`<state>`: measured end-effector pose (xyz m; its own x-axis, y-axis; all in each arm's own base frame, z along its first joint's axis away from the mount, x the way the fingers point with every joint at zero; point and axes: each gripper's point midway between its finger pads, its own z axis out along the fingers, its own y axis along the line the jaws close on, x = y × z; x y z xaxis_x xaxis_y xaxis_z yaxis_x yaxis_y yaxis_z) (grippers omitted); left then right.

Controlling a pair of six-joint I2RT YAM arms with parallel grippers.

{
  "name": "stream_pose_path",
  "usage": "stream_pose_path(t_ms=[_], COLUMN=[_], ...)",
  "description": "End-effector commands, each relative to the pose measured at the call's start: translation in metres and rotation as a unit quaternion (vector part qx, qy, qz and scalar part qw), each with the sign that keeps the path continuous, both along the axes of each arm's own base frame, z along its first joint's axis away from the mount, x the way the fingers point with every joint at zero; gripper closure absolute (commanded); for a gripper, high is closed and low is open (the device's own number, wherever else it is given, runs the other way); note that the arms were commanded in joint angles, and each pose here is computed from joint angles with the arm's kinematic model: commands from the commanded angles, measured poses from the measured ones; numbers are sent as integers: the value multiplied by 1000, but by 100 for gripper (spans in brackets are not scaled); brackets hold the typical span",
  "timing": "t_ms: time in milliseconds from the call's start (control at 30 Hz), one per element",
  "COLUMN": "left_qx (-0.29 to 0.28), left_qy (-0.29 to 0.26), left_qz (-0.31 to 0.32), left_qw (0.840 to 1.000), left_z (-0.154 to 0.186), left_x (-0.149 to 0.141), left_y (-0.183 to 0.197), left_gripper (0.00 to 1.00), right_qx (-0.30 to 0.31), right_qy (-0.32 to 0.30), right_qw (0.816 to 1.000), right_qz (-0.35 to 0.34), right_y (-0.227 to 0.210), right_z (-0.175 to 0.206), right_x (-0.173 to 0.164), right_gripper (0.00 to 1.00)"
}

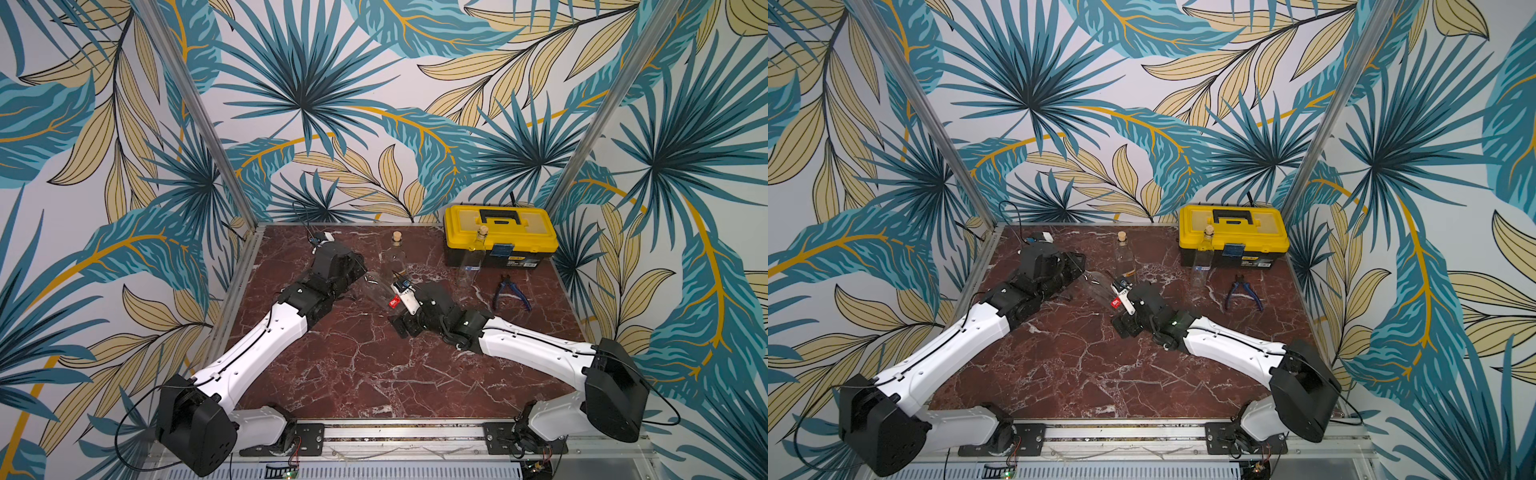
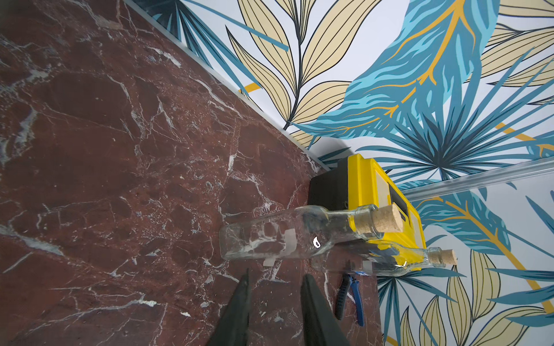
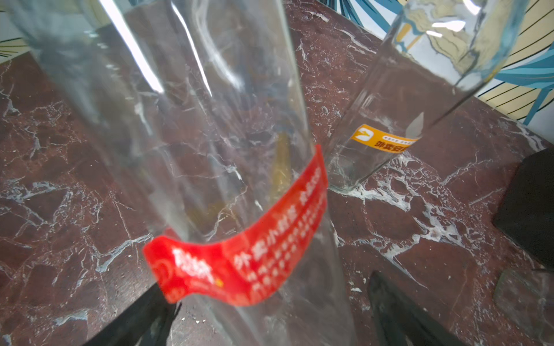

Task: Remove the label from the bottle
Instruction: Adjust the bottle at the center of the board.

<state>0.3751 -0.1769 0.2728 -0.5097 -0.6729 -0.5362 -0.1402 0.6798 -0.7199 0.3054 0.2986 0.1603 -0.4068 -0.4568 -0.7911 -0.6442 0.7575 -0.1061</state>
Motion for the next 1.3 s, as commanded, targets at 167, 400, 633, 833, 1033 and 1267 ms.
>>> stream_pose_path(t_ms=[167,400,633,833,1033,1267], left_qx=[-56,-64,-53,-25,-9,-6], left_qy=[-37,-35,-37,-57,-92,-116], left_qz=[-11,-16,-34,-83,-107,-127], left_qw=[998,997,997,995,990,985], left_z=[44,46,44,49,52,50], left_x=[-4,-4,-4,-7,-10,-14], left_y=[-9,-12,-17,-28,-31,-35], left_gripper=[100,100,100,92,75,70], right_qx=[-34,-35,-25,6,21,39], right_qy=[-61,-75,-66,-46,-28,-4], right_qw=[997,996,997,999,999,999], right_qz=[-30,-32,-21,-13,2,27], right_y=[-11,-11,-9,-6,-3,2], right_z=[-9,-10,-6,5,10,17], right_x=[18,21,16,7,-2,-15], right_gripper=[4,24,72,100,100,100])
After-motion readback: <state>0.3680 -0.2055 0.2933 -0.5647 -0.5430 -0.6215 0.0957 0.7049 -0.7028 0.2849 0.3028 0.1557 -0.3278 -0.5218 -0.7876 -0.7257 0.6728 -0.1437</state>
